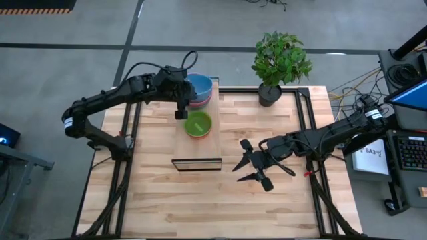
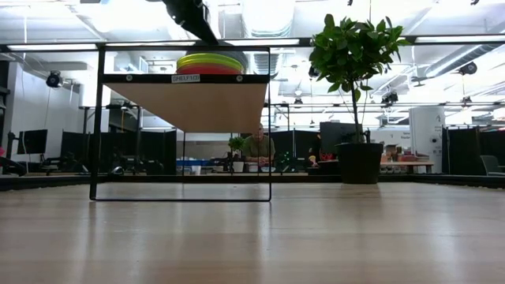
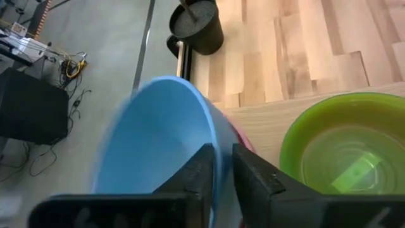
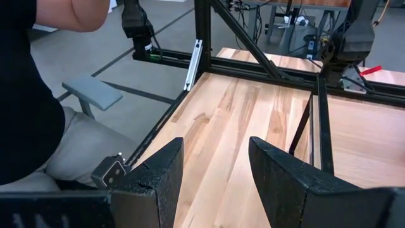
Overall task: Place and stack bowls onto a shelf
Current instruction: Stack the blue bowl on top of the pink bowl on the shelf
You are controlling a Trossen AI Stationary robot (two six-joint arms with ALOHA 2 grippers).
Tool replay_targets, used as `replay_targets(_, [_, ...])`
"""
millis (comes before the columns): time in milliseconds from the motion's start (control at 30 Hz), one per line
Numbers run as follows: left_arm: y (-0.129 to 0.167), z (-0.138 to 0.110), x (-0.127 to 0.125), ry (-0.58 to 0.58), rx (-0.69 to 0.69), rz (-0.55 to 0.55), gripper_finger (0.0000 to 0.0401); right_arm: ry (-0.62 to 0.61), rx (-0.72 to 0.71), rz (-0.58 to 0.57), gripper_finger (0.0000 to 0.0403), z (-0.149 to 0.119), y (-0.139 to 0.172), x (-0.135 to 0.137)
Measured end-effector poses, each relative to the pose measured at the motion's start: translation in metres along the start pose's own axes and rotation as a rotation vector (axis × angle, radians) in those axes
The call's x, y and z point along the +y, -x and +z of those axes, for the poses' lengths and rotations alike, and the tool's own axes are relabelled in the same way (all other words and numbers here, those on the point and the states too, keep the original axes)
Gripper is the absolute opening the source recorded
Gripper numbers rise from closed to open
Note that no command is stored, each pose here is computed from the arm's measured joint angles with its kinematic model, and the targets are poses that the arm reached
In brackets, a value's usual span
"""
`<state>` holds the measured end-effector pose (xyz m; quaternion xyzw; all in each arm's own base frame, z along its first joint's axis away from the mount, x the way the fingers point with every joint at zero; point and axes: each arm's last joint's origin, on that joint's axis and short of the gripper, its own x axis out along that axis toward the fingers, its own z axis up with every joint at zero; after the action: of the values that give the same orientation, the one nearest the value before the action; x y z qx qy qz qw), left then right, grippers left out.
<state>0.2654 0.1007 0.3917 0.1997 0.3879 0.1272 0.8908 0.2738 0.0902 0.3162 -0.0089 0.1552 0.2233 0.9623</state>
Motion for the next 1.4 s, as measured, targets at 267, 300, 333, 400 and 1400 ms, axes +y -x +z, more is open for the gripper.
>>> replay_targets(267, [0.003, 0.0, 0.001, 0.013, -0.013, 0.004, 0.0103, -0.007, -0.001, 0.0, 0.0169, 0.0, 0.0, 0.0])
replay_targets(300, [0.005, 0.0, 0.001, 0.018, -0.023, -0.005, 0.0109, -0.007, -0.001, 0.0, 0.0169, 0.0, 0.0, 0.0])
replay_targets(333, [0.007, 0.0, 0.001, 0.02, -0.036, -0.017, 0.0113, -0.007, 0.001, 0.0, 0.0169, -0.001, 0.0, 0.0])
replay_targets(400, [0.014, 0.001, 0.0, 0.022, -0.082, -0.051, 0.0118, -0.007, 0.003, 0.0, 0.0169, -0.002, 0.0, 0.0])
replay_targets(1400, [-0.019, -0.034, 0.003, 0.195, -0.273, -0.097, 0.0, 0.008, -0.013, 0.001, 0.0169, -0.015, -0.004, -0.001])
